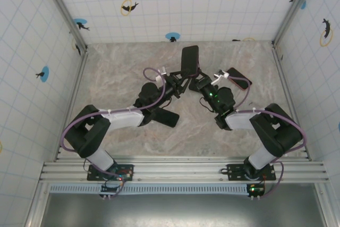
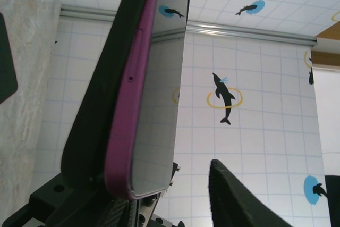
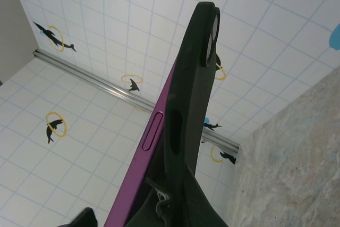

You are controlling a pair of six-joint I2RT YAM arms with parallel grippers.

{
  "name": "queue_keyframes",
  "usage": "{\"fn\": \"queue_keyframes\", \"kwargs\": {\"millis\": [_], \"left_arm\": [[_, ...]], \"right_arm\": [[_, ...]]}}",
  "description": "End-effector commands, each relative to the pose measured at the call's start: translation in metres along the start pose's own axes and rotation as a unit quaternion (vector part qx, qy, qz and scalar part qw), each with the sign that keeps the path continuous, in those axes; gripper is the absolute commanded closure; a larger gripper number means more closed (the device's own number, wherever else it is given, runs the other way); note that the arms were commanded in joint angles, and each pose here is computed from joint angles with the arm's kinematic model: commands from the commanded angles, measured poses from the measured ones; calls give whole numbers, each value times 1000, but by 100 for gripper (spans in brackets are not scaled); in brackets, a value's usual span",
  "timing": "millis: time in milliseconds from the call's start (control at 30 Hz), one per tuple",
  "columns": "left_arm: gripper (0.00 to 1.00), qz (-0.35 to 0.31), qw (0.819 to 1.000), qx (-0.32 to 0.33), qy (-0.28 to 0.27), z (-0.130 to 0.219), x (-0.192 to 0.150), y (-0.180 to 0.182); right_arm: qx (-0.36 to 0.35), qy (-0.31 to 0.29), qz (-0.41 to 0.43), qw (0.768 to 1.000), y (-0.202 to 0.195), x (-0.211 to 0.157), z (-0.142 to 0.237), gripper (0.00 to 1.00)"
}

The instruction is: Take the phone out of the phone case

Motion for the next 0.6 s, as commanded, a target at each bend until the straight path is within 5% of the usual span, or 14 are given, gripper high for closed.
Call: {"fn": "queue_keyframes", "kwargs": {"millis": [0, 333, 567], "left_arm": [[64, -9, 999, -34, -29, -3, 15, -19], [76, -19, 998, -51, -40, -6, 19, -32], [97, -27, 998, -53, -27, -10, 13, -39]], "right_arm": [[83, -40, 8, 996, 44, 18, 6, 100], [93, -41, 16, 995, 45, 13, 11, 100], [55, -43, 11, 998, 28, 10, 9, 100]]}}
Point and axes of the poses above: each hand's point on the last joint's axis, 136 mm out from that joint toward the fingers, its own z axis back along the fingers, its own y axis along the line the jaws close on, x = y × z, the point moved 1 cm from there along z, back along the fingers, and after that the axes turned 13 degrees about z, right-handed, at the moved point
